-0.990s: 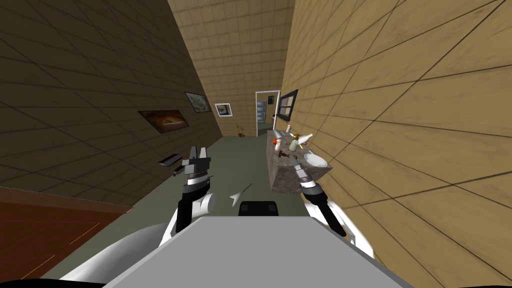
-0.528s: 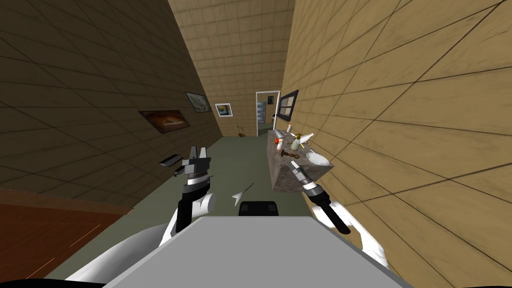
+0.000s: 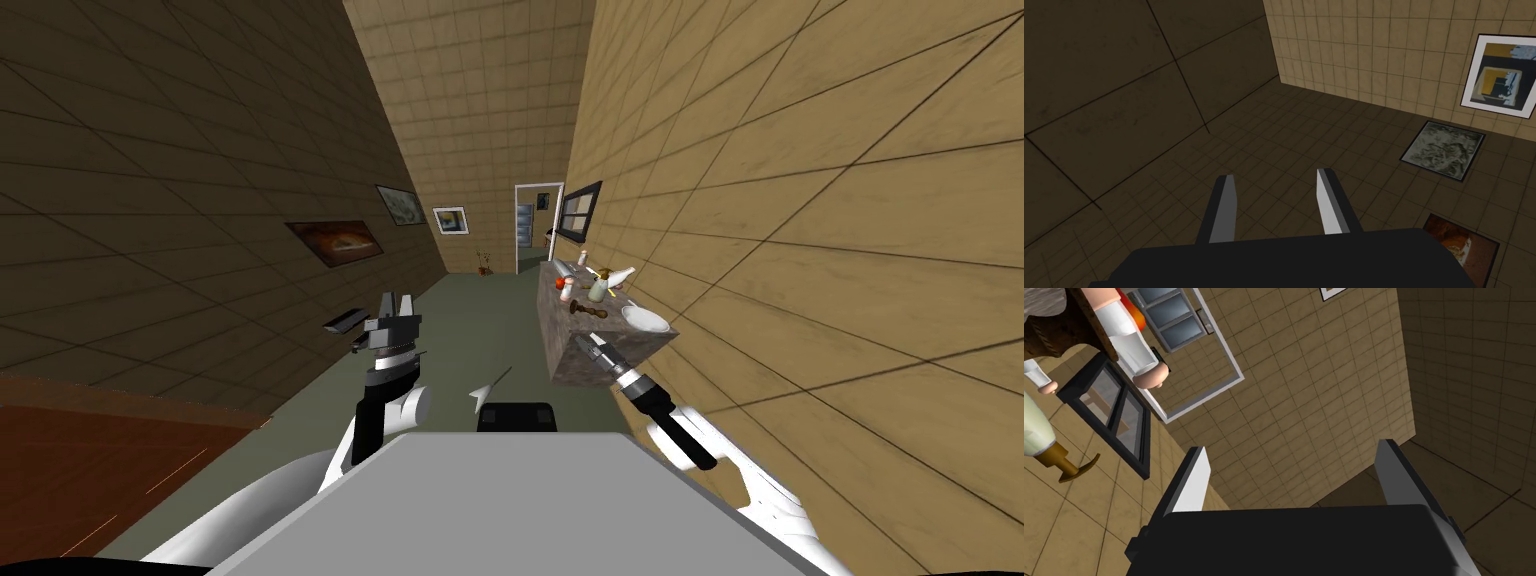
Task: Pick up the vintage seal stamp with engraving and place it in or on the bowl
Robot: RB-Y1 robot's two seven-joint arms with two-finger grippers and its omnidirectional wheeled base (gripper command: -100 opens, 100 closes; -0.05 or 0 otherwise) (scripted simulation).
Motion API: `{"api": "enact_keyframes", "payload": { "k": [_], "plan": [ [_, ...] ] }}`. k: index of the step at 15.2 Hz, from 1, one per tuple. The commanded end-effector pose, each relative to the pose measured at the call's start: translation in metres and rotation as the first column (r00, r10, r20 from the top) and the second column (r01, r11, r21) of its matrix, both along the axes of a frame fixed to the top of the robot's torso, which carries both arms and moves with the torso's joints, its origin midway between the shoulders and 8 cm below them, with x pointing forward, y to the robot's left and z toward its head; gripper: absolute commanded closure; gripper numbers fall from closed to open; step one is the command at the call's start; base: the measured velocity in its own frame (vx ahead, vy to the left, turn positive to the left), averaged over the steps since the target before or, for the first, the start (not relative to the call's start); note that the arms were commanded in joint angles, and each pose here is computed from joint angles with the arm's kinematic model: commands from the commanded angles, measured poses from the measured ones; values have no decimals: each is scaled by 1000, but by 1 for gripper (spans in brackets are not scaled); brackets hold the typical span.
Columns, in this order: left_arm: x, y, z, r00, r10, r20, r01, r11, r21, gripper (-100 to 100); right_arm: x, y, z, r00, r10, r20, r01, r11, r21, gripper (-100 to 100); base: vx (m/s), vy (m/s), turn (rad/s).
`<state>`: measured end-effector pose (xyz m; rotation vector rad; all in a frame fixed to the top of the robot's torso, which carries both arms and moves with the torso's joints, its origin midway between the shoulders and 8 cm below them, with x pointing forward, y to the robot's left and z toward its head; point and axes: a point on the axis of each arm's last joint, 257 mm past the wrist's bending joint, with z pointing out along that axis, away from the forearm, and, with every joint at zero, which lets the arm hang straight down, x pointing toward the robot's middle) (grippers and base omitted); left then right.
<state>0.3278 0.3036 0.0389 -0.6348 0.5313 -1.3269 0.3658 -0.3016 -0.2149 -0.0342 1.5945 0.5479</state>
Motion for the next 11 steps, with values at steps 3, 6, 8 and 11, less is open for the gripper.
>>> {"api": "enact_keyframes", "payload": {
  "k": [3,6,8,11],
  "plan": [
    [0,0,0,1000,0,0,0,1000,0,0,-4,-32,-32,998,-7,-66,-5,983,-182,-100,34,81,41],
    [0,0,0,1000,0,0,0,1000,0,0,-7,-53,-48,995,-16,-100,-13,959,-283,-100,42,71,28],
    [0,0,0,1000,0,0,0,1000,0,0,-10,-76,-62,991,-28,-131,-24,925,-380,-100,67,83,69],
    [0,0,0,1000,0,0,0,1000,0,0,-13,-100,-74,986,-41,-160,-40,880,-473,-100,57,68,46]
  ]
}}
